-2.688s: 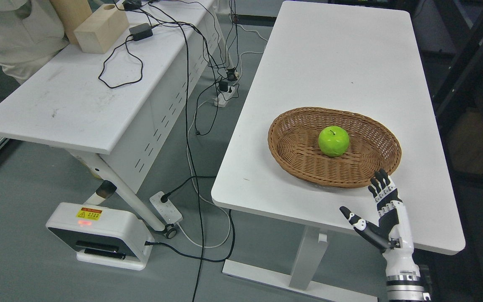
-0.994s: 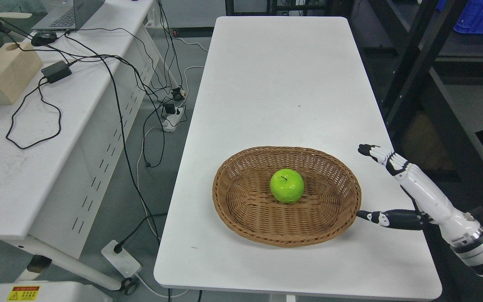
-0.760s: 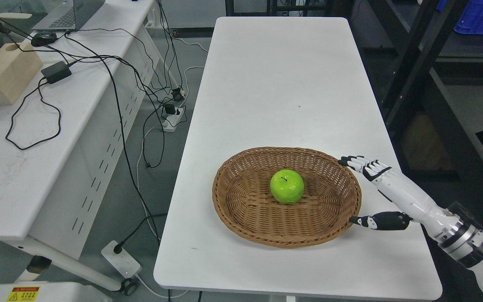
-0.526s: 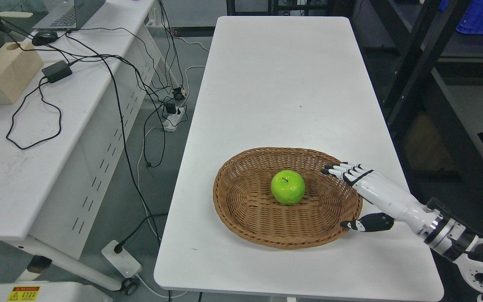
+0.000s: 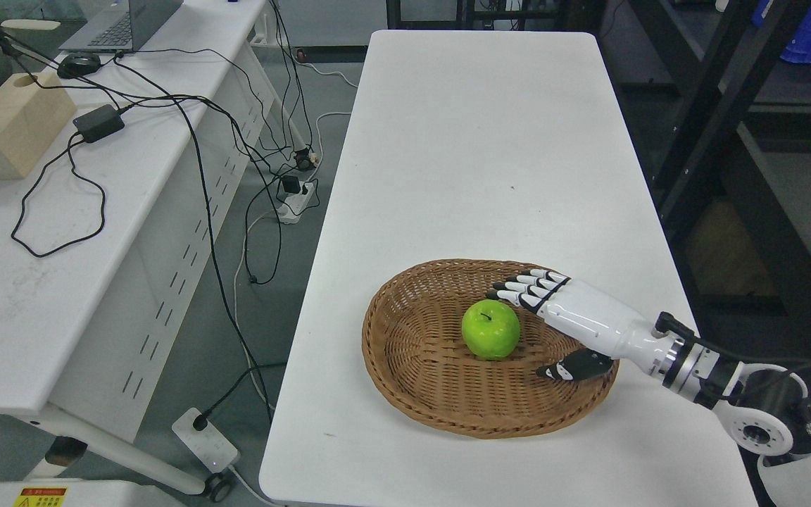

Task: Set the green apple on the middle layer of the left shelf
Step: 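Close the right hand around the green apple in the basket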

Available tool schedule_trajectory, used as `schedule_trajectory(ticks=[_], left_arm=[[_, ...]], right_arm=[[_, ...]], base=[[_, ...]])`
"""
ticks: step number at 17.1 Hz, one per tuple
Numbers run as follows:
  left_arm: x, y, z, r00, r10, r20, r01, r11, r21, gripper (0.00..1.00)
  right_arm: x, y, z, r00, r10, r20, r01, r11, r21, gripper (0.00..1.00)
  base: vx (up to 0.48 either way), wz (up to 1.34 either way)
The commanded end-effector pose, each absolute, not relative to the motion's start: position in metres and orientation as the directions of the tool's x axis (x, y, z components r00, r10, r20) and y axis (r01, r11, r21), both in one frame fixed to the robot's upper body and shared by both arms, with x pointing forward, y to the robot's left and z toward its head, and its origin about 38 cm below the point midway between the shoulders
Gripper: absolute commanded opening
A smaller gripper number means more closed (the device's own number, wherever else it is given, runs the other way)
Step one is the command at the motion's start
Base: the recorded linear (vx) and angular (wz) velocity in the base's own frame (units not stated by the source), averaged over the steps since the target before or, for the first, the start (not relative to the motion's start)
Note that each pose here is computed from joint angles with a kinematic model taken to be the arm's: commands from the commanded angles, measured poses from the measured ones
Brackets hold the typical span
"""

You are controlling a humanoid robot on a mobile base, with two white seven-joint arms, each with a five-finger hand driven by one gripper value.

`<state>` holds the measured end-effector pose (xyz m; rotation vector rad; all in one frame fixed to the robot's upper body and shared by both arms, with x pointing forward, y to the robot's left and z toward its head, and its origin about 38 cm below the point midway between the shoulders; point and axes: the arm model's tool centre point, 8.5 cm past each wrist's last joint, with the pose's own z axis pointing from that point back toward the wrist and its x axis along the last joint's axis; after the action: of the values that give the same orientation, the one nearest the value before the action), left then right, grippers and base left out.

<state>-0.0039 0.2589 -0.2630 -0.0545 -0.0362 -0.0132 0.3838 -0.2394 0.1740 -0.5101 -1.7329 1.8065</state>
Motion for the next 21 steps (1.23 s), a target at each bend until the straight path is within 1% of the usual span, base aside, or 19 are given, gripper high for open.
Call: schedule_trajectory(ticks=[1, 2, 5, 7, 10, 12, 13, 14, 16, 18, 19, 20, 21], left_arm=[[-0.004, 0.27, -0.262, 0.999, -0.014, 0.039, 0.015, 0.999, -0.038, 1.0], [-0.004, 0.27, -0.262, 0.999, -0.014, 0.039, 0.015, 0.999, -0.036, 1.0], [-0.004, 0.27, -0.262, 0.999, -0.014, 0.037, 0.015, 0.999, -0.038, 1.0], [-0.004, 0.27, -0.262, 0.999, -0.014, 0.039, 0.015, 0.999, -0.036, 1.0], [-0.004, 0.27, -0.262, 0.999, -0.014, 0.037, 0.015, 0.999, -0.038, 1.0], [-0.004, 0.27, -0.262, 0.999, -0.014, 0.037, 0.015, 0.999, -0.038, 1.0], [-0.004, 0.27, -0.262, 0.999, -0.014, 0.037, 0.015, 0.999, -0.038, 1.0], [-0.004, 0.27, -0.262, 0.999, -0.014, 0.039, 0.015, 0.999, -0.038, 1.0], [-0.004, 0.27, -0.262, 0.999, -0.014, 0.039, 0.015, 0.999, -0.036, 1.0], [-0.004, 0.27, -0.262, 0.999, -0.014, 0.039, 0.015, 0.999, -0.036, 1.0], [-0.004, 0.27, -0.262, 0.999, -0.014, 0.039, 0.015, 0.999, -0.036, 1.0], [-0.004, 0.27, -0.262, 0.999, -0.014, 0.037, 0.015, 0.999, -0.037, 1.0], [-0.004, 0.27, -0.262, 0.999, -0.013, 0.036, 0.015, 0.999, -0.037, 1.0]], right_arm=[[0.394, -0.208, 0.136, -0.802, 0.586, 0.118, -0.227, -0.115, -0.967, 1.0], [0.396, -0.21, 0.13, -0.798, 0.593, 0.111, -0.235, -0.137, -0.962, 1.0], [0.394, -0.207, 0.121, -0.808, 0.583, 0.086, -0.235, -0.186, -0.954, 1.0], [0.395, -0.211, 0.114, -0.804, 0.589, 0.077, -0.244, -0.21, -0.947, 1.0], [0.395, -0.211, 0.115, -0.812, 0.578, 0.076, -0.238, -0.21, -0.948, 1.0], [0.4, -0.21, 0.124, -0.814, 0.577, 0.059, -0.213, -0.202, -0.956, 1.0], [0.402, -0.212, 0.127, -0.811, 0.583, 0.055, -0.203, -0.192, -0.96, 0.96], [0.404, -0.213, 0.13, -0.808, 0.587, 0.052, -0.197, -0.186, -0.962, 0.85], [0.406, -0.219, 0.134, -0.798, 0.6, 0.051, -0.192, -0.173, -0.966, 0.55], [0.407, -0.225, 0.137, -0.788, 0.613, 0.056, -0.186, -0.151, -0.971, 0.48], [0.408, -0.227, 0.139, -0.783, 0.619, 0.053, -0.179, -0.143, -0.973, 0.47], [0.41, -0.231, 0.144, -0.776, 0.629, 0.053, -0.169, -0.125, -0.978, 0.43], [0.412, -0.238, 0.149, -0.765, 0.642, 0.051, -0.154, -0.105, -0.982, 0.23]], base=[[0.071, 0.03], [0.071, 0.03], [0.067, 0.0], [0.036, 0.0], [0.006, 0.0], [0.0, 0.0], [0.0, 0.0], [0.0, 0.0], [0.0, 0.0], [0.0, 0.0], [0.0, 0.0], [0.0, 0.0], [0.0, 0.0]])
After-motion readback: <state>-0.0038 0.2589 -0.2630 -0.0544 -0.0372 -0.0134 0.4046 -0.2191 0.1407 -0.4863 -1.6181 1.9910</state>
